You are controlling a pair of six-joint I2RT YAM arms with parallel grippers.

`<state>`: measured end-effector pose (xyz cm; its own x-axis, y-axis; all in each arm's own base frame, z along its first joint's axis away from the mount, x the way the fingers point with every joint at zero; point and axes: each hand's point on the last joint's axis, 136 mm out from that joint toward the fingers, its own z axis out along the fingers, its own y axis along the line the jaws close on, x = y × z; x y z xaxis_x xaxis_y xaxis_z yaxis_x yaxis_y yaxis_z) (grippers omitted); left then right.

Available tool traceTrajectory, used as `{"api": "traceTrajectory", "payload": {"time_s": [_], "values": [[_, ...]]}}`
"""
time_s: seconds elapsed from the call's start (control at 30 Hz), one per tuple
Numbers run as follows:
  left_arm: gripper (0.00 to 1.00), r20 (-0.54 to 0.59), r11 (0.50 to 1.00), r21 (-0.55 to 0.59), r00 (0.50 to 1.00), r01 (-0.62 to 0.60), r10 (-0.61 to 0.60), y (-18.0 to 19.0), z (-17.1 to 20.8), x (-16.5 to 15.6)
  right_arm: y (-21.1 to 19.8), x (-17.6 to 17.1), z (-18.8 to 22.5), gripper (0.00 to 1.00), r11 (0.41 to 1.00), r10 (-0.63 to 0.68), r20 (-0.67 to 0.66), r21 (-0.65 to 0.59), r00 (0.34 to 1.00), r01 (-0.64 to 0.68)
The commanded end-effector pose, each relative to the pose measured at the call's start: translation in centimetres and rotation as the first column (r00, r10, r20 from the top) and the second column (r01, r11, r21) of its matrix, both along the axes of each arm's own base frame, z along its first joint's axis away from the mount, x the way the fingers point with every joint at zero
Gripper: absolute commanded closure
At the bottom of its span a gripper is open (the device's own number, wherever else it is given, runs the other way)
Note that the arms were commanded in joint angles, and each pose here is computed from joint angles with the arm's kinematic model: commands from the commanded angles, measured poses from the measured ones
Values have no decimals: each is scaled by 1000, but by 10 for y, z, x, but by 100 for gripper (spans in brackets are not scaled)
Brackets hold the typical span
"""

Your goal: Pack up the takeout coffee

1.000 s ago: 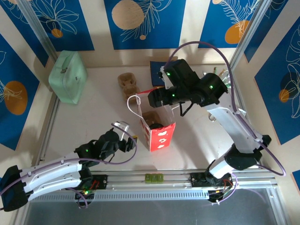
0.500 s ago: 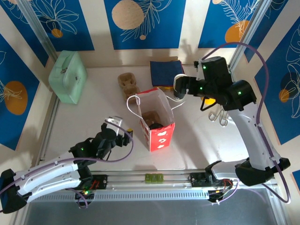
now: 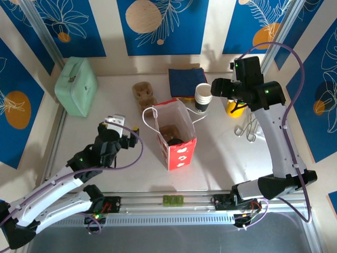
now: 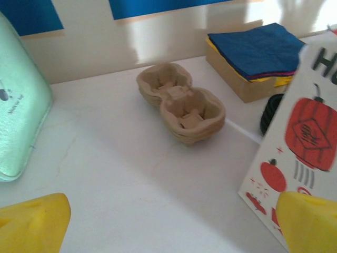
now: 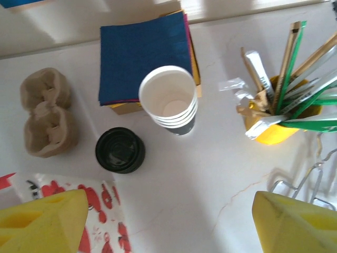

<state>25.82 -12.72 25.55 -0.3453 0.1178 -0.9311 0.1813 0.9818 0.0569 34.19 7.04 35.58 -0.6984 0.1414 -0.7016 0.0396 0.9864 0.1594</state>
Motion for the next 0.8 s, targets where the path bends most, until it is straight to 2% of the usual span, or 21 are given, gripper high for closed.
{"api": "traceTrajectory", "payload": {"time_s": [0.0, 0.1, 0.43, 0.77], "values": [[1, -9, 999, 53, 1000, 10, -10, 7, 12, 5, -14, 12, 2, 18, 998, -23, 29, -58, 999, 25], [1, -18, 996, 83, 1000, 14, -12, 12, 14, 9, -20, 18, -6, 19, 997, -31, 10, -77, 999, 32], [1, -28, 997, 78, 1000, 8, -6, 22, 10, 14, -37, 56, -34, 19, 991, -69, -72, -120, 995, 60], [1, -18, 998, 49, 999, 31, -30, 13, 9, 22, -53, 95, -57, 31, 988, -106, -138, -122, 985, 89]]}}
